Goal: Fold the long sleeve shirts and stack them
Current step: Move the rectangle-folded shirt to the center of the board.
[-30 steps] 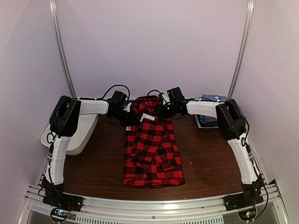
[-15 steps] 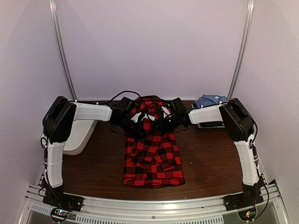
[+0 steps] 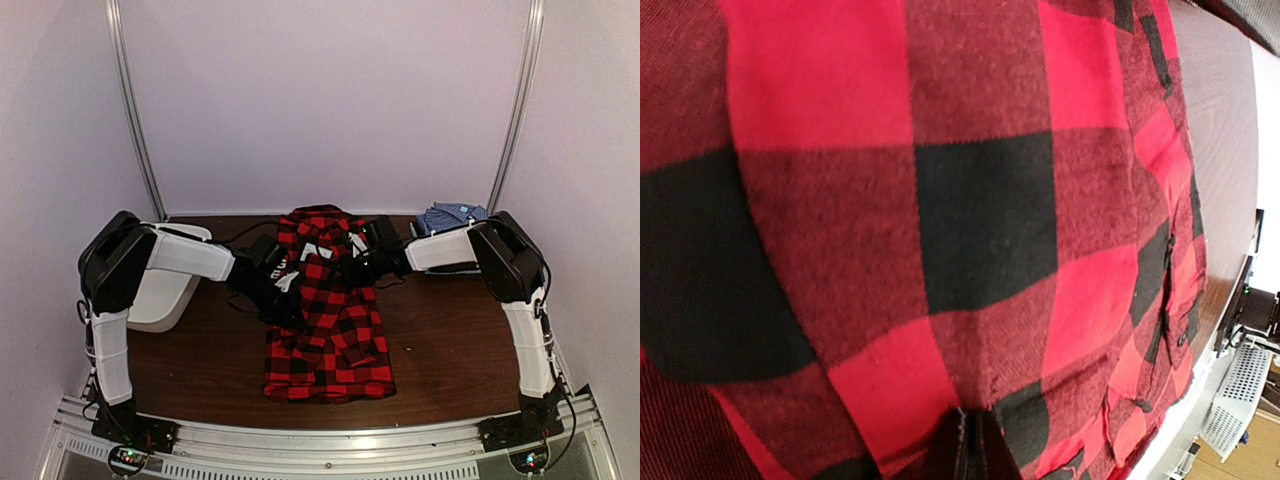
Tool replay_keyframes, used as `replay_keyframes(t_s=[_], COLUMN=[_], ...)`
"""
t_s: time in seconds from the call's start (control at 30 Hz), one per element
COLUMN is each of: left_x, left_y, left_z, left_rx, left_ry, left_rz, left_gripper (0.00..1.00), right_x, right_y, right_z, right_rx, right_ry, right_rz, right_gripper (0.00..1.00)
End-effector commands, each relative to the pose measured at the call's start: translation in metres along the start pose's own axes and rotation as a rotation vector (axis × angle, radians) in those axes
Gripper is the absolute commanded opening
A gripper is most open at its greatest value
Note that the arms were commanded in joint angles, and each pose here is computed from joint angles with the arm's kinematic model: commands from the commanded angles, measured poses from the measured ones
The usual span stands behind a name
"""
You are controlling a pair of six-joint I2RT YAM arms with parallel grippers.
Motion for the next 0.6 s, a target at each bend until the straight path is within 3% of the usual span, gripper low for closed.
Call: replay_keyframes(t_s=[0.0, 0.4, 0.57], left_x=[0.017, 0.004, 0.007], left_y=[-0.004, -0.043, -0.042], left_z=[-0.016, -0.003, -0.004], left_rx=[-0.022, 0.017, 0.009], left_ry=[-0.026, -0.023, -0.016], left_rz=[-0.031, 0.029, 0.02], left_gripper=[0.06, 0.06, 0.04], right_x=[0.004, 0.014, 0.035], right_y=[-0.002, 0.006, 0.011], right_z=[-0.008, 0.002, 0.019], right_rx=[-0.006, 0.012, 0.03], right_ry=[-0.037, -0.036, -0.028], right_rz=[-0.012, -0.032, -0.06], right_gripper=[0.31, 0.32, 0.32])
Point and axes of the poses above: each gripper's point midway between its finger pads, its own x axis back along the fingers, its own z axis along the line the jaws close on, y = z × x, the point moved 7 cm from there along x, back along the fingers, and after that the axes turned 11 degrees about -x, right-handed, at the moved point
